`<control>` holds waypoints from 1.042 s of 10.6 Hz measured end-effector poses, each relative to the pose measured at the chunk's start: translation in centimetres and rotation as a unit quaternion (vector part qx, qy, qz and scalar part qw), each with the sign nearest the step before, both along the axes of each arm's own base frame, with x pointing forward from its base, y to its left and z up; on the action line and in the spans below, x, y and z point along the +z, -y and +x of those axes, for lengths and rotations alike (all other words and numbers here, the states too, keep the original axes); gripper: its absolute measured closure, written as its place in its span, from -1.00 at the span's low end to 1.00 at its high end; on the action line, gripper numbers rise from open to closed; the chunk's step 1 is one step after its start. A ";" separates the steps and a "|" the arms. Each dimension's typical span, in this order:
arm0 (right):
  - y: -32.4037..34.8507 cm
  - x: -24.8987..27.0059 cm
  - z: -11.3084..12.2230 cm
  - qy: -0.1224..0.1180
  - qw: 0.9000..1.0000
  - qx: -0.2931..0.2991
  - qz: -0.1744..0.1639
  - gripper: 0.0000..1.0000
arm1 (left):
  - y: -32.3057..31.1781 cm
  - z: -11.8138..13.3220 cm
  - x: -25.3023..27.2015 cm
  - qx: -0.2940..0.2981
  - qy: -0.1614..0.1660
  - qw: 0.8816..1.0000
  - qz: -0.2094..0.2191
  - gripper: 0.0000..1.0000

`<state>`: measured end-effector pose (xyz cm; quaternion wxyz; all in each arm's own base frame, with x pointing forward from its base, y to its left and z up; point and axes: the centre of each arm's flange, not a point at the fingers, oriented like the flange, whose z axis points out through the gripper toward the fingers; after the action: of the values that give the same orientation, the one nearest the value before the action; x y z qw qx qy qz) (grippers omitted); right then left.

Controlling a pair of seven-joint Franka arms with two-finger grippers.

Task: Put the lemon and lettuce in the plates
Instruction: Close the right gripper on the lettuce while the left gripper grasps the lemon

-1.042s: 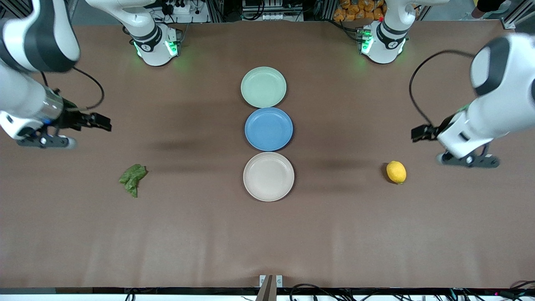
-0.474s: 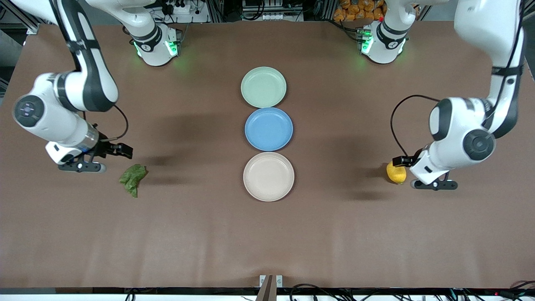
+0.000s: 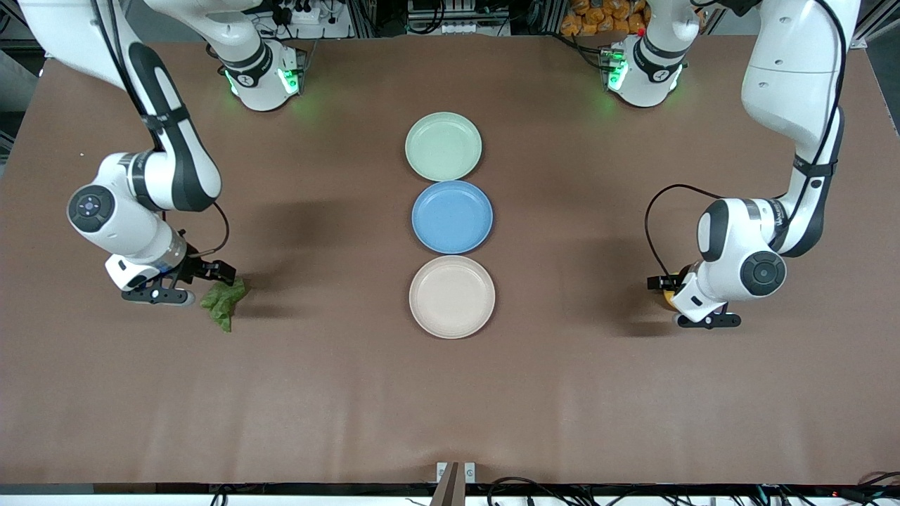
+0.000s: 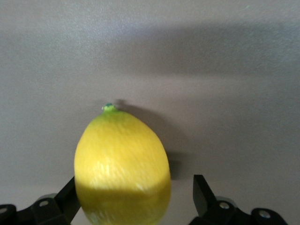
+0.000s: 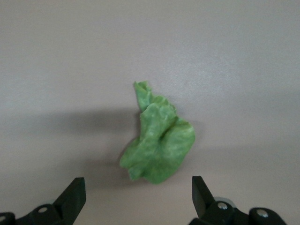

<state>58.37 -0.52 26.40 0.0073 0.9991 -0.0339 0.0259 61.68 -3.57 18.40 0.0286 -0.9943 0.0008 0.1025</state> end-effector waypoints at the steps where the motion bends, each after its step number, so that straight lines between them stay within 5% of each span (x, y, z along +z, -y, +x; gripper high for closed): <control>1: 0.6 -1.4 0.1 0.006 1.000 -0.005 -0.002 -1.00 | 0.0 0.1 -0.2 0.000 0.001 1.000 0.000 -1.00; 3: 2.1 -4.2 0.5 0.025 1.000 -0.016 -0.006 -1.00 | 0.2 0.3 -0.1 -0.001 0.011 1.000 -0.001 -0.90; 5: 3.0 -6.9 0.3 0.028 0.999 -0.023 -0.008 -1.00 | 0.2 0.4 -0.1 0.000 0.014 1.000 -0.001 -0.44; 9: 3.0 -9.3 0.1 0.030 0.999 -0.042 -0.004 -0.88 | 1.1 1.2 0.7 -0.007 0.028 1.000 -0.003 -0.44; 11: 2.6 -9.4 0.2 0.032 0.999 -0.041 -0.001 -0.39 | 2.1 2.4 2.8 -0.011 0.053 0.999 -0.007 -0.44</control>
<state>58.55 -3.07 17.03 0.0087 0.9955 -0.0746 0.0579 64.12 -5.68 21.21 0.0223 -0.9984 0.0110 0.0498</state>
